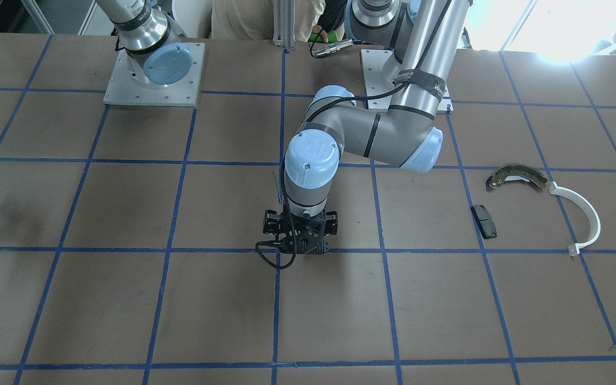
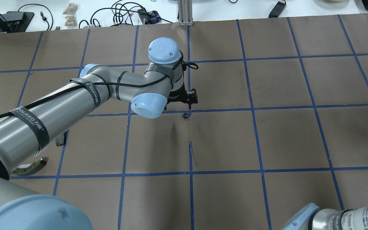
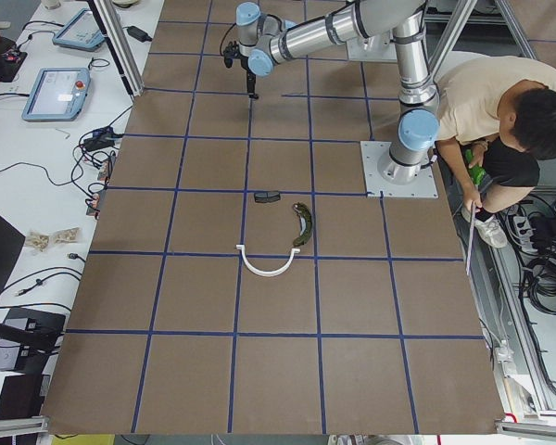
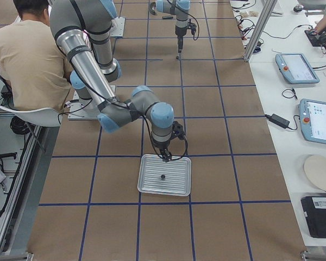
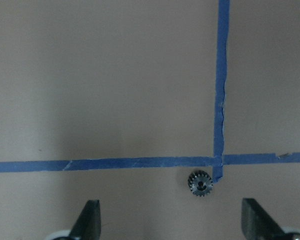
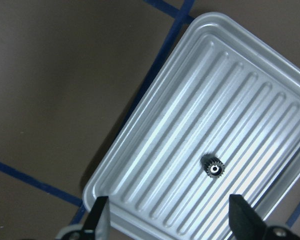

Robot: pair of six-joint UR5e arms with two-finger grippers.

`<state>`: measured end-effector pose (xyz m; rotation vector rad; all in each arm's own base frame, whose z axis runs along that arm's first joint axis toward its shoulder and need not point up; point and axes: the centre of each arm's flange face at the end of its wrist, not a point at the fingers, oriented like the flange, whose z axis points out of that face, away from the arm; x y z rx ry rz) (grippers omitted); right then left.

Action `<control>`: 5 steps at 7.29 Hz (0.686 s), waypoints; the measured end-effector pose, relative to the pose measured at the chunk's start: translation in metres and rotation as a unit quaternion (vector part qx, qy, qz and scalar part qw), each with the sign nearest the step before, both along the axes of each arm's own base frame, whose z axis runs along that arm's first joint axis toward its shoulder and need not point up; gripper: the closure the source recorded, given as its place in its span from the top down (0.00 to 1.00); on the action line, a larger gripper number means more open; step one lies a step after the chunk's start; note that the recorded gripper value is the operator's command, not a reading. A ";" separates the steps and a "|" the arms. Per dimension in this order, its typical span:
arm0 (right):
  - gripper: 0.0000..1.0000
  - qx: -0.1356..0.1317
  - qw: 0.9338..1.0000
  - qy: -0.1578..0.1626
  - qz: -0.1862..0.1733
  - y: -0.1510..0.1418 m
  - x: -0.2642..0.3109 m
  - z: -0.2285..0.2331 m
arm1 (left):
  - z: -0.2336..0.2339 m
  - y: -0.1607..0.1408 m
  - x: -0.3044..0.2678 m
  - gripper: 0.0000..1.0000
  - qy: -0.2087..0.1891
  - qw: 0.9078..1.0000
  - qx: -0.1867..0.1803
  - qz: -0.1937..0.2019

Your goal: Place bearing gear from tray to pile

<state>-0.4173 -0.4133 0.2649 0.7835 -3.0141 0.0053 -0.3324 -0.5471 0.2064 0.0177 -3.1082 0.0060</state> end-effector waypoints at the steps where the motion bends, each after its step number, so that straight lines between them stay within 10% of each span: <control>1: 0.80 -0.014 1.000 -0.011 0.014 0.010 -0.029 -0.035 | -0.014 -0.001 -0.007 0.98 0.001 1.000 -0.002 0.009; 5: 0.64 -0.032 0.999 -0.022 0.037 0.017 -0.055 -0.075 | -0.039 0.006 -0.023 0.53 -0.002 1.000 0.007 0.025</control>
